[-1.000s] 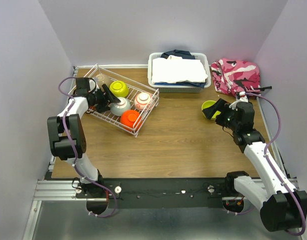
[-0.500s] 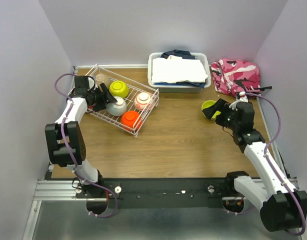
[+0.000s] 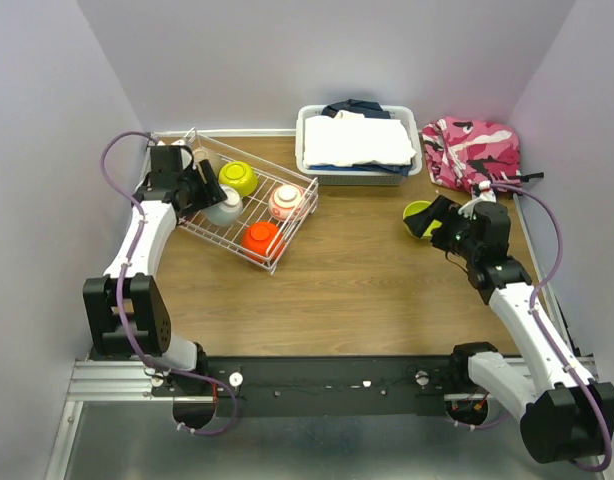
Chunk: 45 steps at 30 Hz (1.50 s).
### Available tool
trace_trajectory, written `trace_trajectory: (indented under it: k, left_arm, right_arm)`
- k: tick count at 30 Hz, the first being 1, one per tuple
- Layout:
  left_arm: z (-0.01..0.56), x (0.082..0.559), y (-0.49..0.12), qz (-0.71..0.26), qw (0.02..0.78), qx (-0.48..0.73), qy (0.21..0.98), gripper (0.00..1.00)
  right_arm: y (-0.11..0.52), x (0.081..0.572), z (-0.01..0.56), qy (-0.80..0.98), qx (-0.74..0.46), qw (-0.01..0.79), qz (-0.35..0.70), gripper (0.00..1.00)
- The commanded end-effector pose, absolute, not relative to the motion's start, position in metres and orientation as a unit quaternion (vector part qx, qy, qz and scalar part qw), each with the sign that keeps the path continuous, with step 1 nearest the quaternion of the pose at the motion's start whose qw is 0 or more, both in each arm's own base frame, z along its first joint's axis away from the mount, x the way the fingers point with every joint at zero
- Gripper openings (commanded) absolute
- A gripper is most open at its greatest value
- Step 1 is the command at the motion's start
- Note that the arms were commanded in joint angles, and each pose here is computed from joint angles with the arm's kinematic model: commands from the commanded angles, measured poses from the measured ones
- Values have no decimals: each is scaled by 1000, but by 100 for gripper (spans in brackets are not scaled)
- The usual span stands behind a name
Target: Unload the bowls from the dish rack
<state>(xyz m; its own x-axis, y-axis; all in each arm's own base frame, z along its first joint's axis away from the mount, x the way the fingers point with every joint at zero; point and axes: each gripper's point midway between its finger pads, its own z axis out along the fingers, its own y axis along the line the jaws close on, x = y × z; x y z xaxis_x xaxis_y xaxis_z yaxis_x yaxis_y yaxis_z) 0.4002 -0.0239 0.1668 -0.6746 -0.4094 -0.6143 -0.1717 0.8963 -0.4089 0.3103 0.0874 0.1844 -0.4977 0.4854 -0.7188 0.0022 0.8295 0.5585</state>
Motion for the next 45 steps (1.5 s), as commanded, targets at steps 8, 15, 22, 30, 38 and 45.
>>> trace_trajectory:
  k: [8, 15, 22, 30, 38, 45]
  left_arm:
    - [267, 397, -68, -2, 519, 7, 855, 50]
    - [301, 377, -114, 52, 584, 126, 800, 43]
    - [320, 347, -179, 91, 639, 260, 718, 43]
    - [293, 302, -256, 148, 649, 405, 626, 43]
    - [264, 258, -307, 205, 677, 465, 532, 43]
    - [233, 231, -335, 250, 682, 498, 474, 43]
  right_arm:
    - [94, 309, 209, 831, 104, 480, 259, 97]
    - [103, 307, 215, 836, 86, 467, 277, 96]
    - [115, 305, 220, 839, 76, 444, 306, 96]
    - [121, 308, 216, 859, 77, 398, 314, 96]
    - [125, 306, 205, 878, 85, 350, 315, 96]
    - [131, 308, 201, 892, 86, 319, 308, 95]
